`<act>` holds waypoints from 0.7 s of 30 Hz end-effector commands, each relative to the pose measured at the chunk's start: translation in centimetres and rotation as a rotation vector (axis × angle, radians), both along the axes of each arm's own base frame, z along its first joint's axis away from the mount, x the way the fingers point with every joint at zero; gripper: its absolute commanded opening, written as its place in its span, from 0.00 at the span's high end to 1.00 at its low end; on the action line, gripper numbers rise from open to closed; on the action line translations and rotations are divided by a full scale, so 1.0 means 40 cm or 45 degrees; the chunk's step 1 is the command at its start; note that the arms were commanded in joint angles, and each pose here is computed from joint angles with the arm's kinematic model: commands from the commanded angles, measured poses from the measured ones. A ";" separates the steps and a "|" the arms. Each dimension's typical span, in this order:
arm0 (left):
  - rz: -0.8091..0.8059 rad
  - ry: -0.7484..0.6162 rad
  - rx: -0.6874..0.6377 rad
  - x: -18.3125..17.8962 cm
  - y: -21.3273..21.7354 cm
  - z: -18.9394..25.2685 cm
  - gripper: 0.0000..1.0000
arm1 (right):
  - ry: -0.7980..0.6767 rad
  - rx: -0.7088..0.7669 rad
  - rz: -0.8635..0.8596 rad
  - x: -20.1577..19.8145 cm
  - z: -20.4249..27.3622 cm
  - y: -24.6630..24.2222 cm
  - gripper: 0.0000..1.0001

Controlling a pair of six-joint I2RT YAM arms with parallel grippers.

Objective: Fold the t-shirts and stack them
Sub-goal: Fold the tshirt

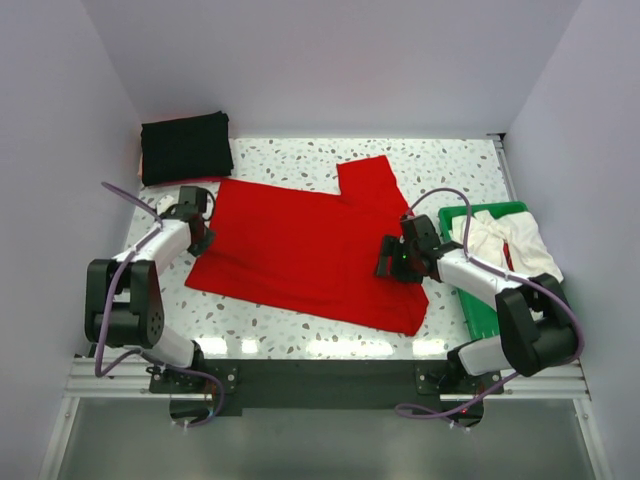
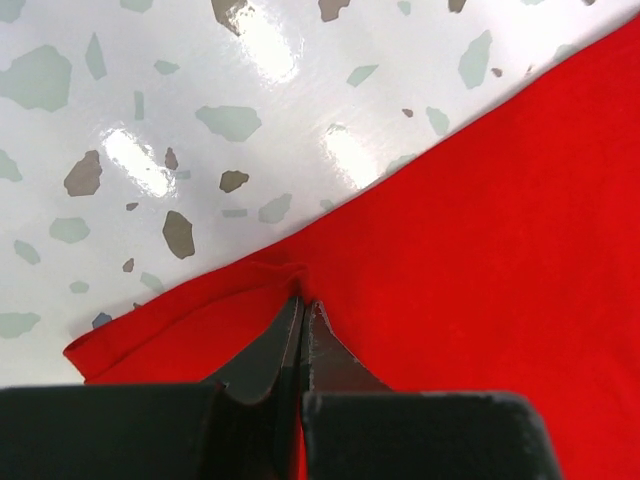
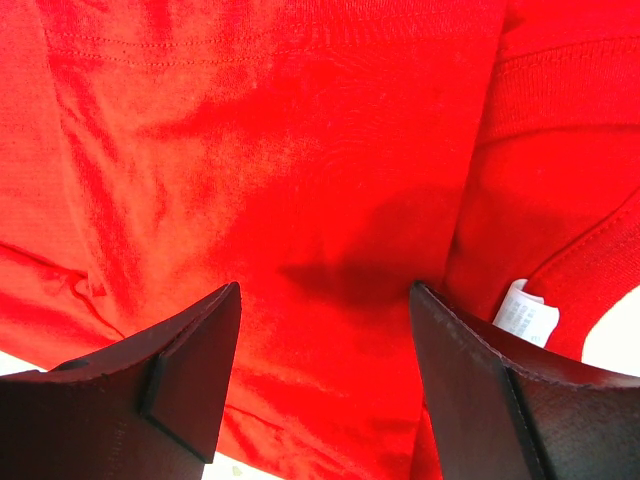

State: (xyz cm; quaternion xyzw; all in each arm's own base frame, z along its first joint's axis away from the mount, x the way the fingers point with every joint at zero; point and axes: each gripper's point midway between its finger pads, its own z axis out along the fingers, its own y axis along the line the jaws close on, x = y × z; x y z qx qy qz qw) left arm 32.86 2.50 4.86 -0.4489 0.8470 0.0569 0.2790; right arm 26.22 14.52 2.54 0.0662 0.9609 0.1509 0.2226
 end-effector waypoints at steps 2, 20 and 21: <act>-0.014 -0.039 0.013 0.032 0.011 -0.001 0.92 | -0.029 -0.020 -0.009 0.003 -0.006 -0.008 0.28; -0.096 -0.291 -0.190 -0.044 -0.067 0.017 0.61 | -0.107 -0.050 0.000 0.026 0.031 0.015 0.28; -0.096 -0.280 -0.204 -0.052 -0.074 0.003 0.66 | -0.125 -0.055 0.016 0.031 0.043 0.029 0.28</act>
